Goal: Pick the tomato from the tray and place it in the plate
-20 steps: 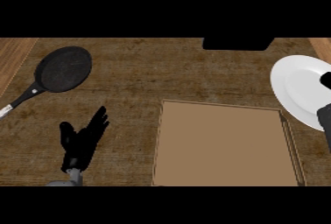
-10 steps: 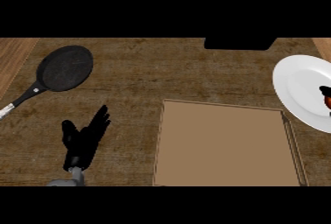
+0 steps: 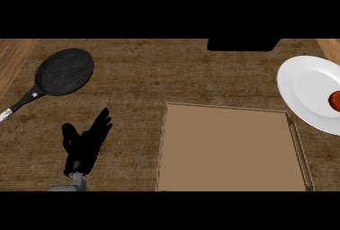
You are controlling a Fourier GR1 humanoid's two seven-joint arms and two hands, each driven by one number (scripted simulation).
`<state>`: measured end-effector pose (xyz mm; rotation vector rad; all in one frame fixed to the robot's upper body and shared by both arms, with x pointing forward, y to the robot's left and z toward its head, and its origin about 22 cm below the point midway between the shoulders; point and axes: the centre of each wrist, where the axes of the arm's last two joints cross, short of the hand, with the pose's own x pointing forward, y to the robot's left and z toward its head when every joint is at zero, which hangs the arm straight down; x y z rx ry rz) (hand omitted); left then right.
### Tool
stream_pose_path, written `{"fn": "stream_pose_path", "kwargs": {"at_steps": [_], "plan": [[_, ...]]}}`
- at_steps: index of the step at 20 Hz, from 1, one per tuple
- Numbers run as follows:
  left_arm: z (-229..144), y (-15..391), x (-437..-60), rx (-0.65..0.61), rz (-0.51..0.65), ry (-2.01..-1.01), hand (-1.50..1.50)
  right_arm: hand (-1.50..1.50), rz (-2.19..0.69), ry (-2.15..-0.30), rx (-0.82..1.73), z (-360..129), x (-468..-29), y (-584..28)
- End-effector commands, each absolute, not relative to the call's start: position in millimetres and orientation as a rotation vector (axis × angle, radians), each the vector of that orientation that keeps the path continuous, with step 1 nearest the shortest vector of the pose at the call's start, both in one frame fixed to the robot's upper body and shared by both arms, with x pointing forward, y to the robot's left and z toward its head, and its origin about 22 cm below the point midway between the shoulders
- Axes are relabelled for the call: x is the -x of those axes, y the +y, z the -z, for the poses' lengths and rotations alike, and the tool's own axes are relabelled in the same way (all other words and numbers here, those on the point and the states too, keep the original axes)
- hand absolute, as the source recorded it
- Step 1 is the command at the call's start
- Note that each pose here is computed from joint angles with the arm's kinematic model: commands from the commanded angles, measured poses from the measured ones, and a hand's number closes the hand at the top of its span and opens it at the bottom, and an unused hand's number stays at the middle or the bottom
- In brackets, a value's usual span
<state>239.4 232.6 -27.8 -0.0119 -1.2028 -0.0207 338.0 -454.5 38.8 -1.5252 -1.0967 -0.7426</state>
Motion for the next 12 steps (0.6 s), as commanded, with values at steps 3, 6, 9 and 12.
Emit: {"fn": "stream_pose_path", "kwargs": {"at_steps": [3,6,9,12], "plan": [[28.5,245.8,-242.1,0.008,0.013,-1.204,0.0,-1.5,0.857,-1.266,1.375,-20.0,-317.6,-460.1],[35.4,241.4,-226.4,-0.006,0.014,-1.18,0.0,-1.5,0.822,-1.328,1.286,-2.1,-287.6,-475.6],[38.3,245.5,-215.2,-0.012,0.009,-1.178,0.0,-1.5,0.776,-1.338,1.221,27.0,-277.6,-451.7],[50.2,261.0,-214.9,-0.03,-0.026,-1.167,0.0,-1.5,0.709,-1.364,1.17,40.9,-242.7,-450.9]]}}
